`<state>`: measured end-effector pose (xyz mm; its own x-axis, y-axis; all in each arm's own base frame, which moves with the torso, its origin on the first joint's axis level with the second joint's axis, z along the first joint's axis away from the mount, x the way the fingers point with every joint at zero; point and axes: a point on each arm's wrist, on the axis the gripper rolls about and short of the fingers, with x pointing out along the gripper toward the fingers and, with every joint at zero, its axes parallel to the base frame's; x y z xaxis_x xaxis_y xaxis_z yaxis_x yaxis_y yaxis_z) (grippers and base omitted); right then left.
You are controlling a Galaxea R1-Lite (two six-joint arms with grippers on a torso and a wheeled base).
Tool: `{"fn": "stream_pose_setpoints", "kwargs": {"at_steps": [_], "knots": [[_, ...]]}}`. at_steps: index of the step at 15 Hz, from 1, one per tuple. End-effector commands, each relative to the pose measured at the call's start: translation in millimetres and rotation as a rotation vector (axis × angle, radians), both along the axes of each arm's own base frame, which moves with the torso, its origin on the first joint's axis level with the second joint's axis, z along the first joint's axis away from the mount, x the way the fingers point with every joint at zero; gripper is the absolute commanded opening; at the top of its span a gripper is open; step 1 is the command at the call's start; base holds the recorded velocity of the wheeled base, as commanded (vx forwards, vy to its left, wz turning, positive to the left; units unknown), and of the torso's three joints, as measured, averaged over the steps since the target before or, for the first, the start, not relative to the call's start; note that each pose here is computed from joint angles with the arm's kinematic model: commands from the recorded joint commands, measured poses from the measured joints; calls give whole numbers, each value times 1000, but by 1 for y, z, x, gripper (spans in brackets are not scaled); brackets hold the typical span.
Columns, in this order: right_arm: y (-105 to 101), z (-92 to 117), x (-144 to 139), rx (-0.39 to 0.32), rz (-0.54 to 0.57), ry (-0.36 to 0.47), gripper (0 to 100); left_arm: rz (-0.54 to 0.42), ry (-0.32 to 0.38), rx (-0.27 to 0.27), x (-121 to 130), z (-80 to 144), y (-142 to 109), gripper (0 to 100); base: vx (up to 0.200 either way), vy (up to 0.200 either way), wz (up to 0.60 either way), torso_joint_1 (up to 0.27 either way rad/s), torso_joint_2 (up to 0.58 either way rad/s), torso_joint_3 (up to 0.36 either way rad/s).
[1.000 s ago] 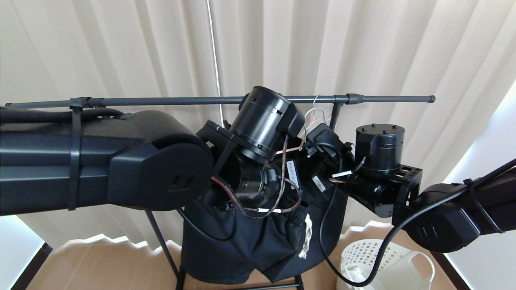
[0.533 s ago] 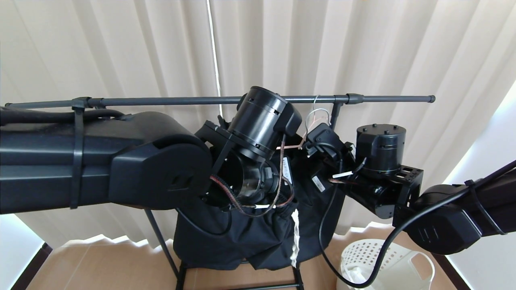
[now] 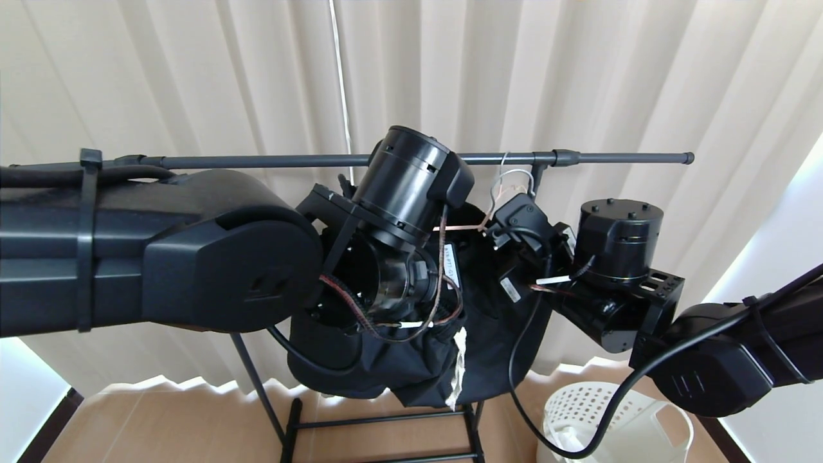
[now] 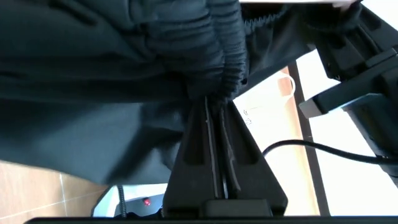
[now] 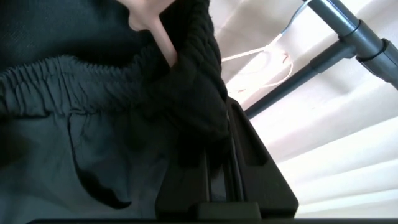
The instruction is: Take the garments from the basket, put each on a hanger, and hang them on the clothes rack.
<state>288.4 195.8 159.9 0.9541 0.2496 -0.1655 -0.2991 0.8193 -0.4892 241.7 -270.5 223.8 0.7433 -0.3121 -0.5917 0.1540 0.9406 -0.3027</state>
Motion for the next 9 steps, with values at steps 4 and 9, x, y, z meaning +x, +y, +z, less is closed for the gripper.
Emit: {"fn": "stream_pose_setpoints", "kwargs": {"at_steps": [4, 9], "knots": [[-3, 2, -9, -10, 15, -33, 0, 3, 6, 9, 6, -12, -5, 100, 0, 0, 0, 0, 0, 0], [-2, -4, -7, -33, 19, -29, 0, -8, -41, 40, -14, -2, -1, 100, 0, 0, 0, 0, 0, 0]]}}
